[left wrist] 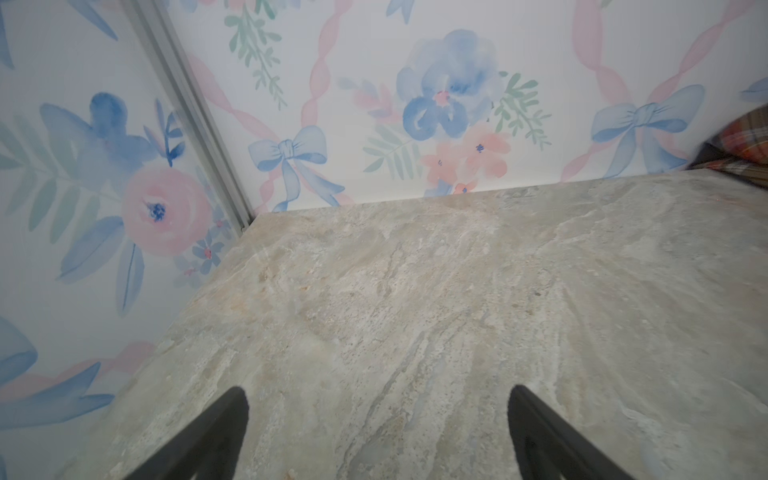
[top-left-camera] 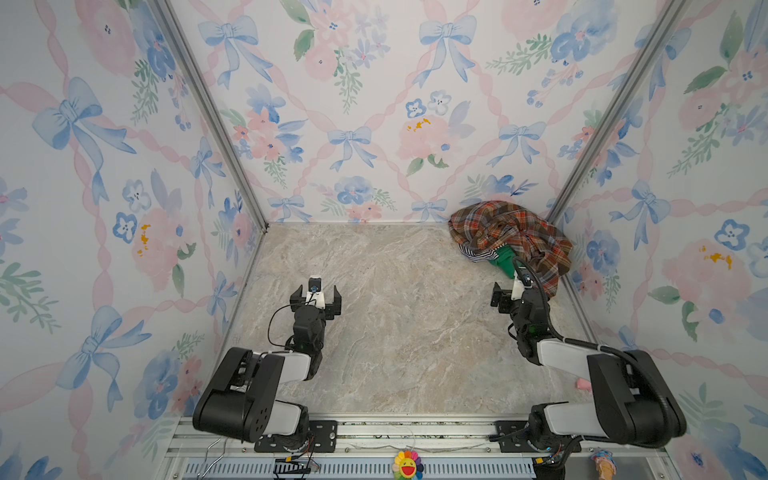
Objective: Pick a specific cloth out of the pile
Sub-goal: 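Move the right gripper toward the green garment in the clothes pile, then close the right gripper on the green garment while the left arm reaches forward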
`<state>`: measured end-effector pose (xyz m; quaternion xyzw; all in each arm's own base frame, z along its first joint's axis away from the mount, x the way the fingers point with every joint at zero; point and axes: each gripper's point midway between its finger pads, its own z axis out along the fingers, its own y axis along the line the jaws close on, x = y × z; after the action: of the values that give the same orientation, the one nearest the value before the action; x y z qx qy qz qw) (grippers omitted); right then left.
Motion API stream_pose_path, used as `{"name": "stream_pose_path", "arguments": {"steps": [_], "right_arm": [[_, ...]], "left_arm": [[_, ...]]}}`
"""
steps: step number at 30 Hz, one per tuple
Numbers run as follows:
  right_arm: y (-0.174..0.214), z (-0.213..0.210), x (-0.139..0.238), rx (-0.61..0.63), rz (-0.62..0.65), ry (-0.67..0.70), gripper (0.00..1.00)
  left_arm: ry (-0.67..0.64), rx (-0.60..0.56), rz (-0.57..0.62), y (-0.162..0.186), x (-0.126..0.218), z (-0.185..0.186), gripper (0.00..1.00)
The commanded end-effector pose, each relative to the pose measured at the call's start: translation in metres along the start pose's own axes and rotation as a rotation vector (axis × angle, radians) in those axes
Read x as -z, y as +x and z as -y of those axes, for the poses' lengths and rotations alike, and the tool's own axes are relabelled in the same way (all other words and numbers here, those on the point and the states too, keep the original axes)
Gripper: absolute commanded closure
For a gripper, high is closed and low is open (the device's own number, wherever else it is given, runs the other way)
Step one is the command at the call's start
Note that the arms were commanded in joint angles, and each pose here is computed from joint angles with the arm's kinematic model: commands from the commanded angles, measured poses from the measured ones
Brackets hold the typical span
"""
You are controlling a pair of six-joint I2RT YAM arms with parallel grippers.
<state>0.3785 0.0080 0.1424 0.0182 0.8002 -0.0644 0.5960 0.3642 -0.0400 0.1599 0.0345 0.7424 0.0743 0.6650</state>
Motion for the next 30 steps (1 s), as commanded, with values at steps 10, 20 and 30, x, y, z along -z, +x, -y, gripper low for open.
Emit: {"name": "stream_pose_path", "arguments": {"steps": [10,20,30], "right_arm": [[-0.004,0.012,0.036,-0.094,-0.420,0.069,0.02],[0.037,0.000,-0.030,-0.191,-0.660,0.079,0.30],[0.022,0.040,-0.085,-0.272,-0.651,0.142,0.42]], "left_arm": [[0.962,-0.335,-0.044,-0.128,0.113,0.230,0.02],[0.988,-0.475,0.135,-0.120,0.118,0.272,0.02],[0.862,-0.525,0.123,-0.110,0.112,0.253,0.02]]}}
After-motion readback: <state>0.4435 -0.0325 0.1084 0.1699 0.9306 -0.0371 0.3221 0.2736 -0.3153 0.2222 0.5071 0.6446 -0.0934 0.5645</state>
